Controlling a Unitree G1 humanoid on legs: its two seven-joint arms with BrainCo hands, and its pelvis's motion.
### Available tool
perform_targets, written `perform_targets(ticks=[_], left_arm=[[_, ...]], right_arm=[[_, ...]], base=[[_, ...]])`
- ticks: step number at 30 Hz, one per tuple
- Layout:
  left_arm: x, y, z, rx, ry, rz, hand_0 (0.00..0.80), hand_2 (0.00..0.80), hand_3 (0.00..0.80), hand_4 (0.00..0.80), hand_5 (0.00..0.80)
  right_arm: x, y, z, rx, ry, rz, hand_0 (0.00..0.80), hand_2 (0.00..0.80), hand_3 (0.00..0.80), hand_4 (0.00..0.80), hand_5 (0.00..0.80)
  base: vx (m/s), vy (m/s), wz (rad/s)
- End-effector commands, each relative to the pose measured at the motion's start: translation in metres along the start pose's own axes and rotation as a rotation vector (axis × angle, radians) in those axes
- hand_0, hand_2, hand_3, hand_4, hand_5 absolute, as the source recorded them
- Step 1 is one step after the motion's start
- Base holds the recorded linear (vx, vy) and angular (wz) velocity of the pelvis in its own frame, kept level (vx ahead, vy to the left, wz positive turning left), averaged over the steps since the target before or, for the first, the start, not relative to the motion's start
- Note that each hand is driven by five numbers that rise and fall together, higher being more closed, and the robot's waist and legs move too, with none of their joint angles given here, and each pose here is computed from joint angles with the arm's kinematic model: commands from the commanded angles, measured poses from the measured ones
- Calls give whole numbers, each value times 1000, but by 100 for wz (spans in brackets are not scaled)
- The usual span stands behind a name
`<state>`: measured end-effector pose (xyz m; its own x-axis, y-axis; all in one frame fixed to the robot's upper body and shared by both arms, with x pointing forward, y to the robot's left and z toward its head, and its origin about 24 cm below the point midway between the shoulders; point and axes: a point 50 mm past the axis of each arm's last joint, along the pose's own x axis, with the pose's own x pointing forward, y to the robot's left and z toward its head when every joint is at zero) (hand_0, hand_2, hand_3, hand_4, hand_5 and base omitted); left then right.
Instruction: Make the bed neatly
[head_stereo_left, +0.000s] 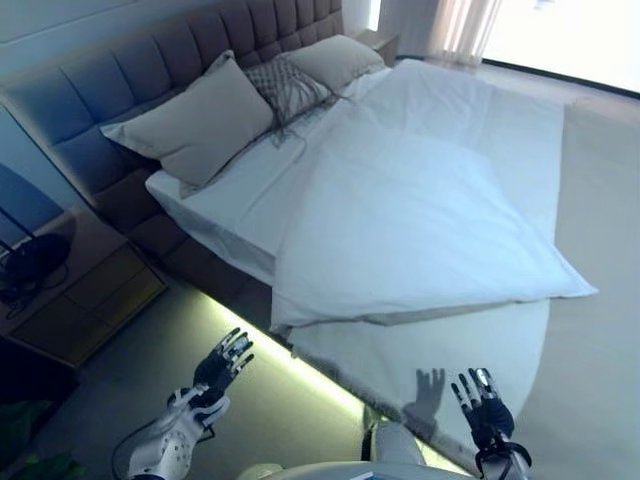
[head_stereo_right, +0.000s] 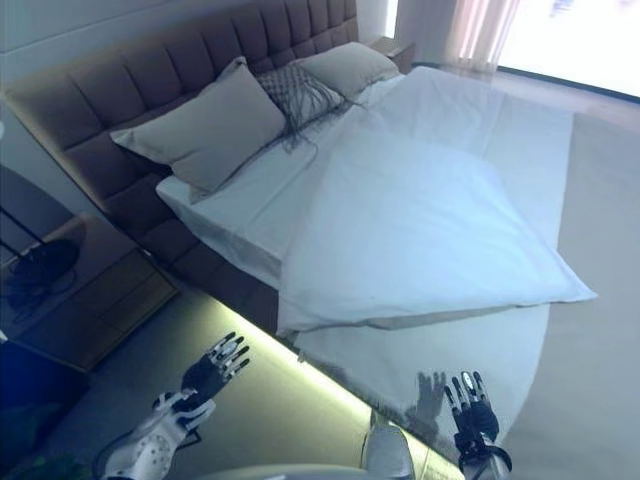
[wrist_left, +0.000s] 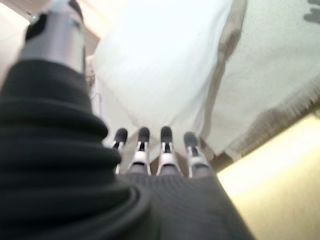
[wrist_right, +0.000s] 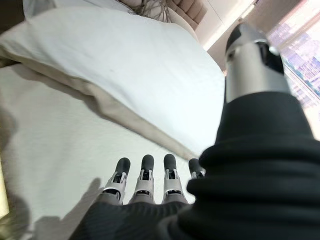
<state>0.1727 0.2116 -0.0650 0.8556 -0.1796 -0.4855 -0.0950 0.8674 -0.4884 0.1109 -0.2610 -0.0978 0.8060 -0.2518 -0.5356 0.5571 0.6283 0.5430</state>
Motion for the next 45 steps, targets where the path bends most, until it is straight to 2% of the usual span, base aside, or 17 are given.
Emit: perform_targets(ticks=[1, 9, 16, 23, 30, 32, 34, 38, 42, 45], left_arm=[[-14, 8, 20, -11, -113, -30, 0, 0, 0, 0, 0], [14, -26, 18, -36, -142, -153, 0, 0, 0, 0, 0], [34, -45, 23, -16, -121, -210, 0, 0, 0, 0, 0], [25, -20, 9, 36, -54, -131, 0, 0, 0, 0, 0], [20, 0, 18, 32, -61, -50, 0, 0, 0, 0, 0], [23, -1, 24, 76, -54, -83, 0, 0, 0, 0, 0], [20, 2, 24, 85, -56, -40, 0, 0, 0, 0, 0], [10, 14, 28, 50, -112, -7, 0, 0, 0, 0, 0], [10, 12, 26, -49, -147, -17, 0, 0, 0, 0, 0], [5, 8, 24, -23, -163, -37, 0, 0, 0, 0, 0]], right_arm=[[8, 20, 11, -35, -14, 91, 0, 0, 0, 0, 0], [18, 11, 27, -80, -33, 55, 0, 0, 0, 0, 0], [17, 12, 38, -48, -90, 42, 0, 0, 0, 0, 0], [18, 20, 32, -20, -98, 88, 0, 0, 0, 0, 0], [30, 51, 7, -19, -53, 109, 0, 0, 0, 0, 0], [28, 50, 3, 6, -62, 97, 0, 0, 0, 0, 0], [31, 65, -7, 5, -51, 129, 0, 0, 0, 0, 0], [35, 88, -12, -47, -17, 201, 0, 0, 0, 0, 0], [33, 78, -9, -92, 12, 208, 0, 0, 0, 0, 0], [27, 64, -5, -122, 33, 210, 0, 0, 0, 0, 0]], base=[[273, -283, 8], [184, -243, -9], [169, 102, 7], [291, 107, 13], [292, 150, -92], [186, 136, -87], [105, 82, -35], [40, 41, -129], [-4, -17, -35], [19, -1, -8]])
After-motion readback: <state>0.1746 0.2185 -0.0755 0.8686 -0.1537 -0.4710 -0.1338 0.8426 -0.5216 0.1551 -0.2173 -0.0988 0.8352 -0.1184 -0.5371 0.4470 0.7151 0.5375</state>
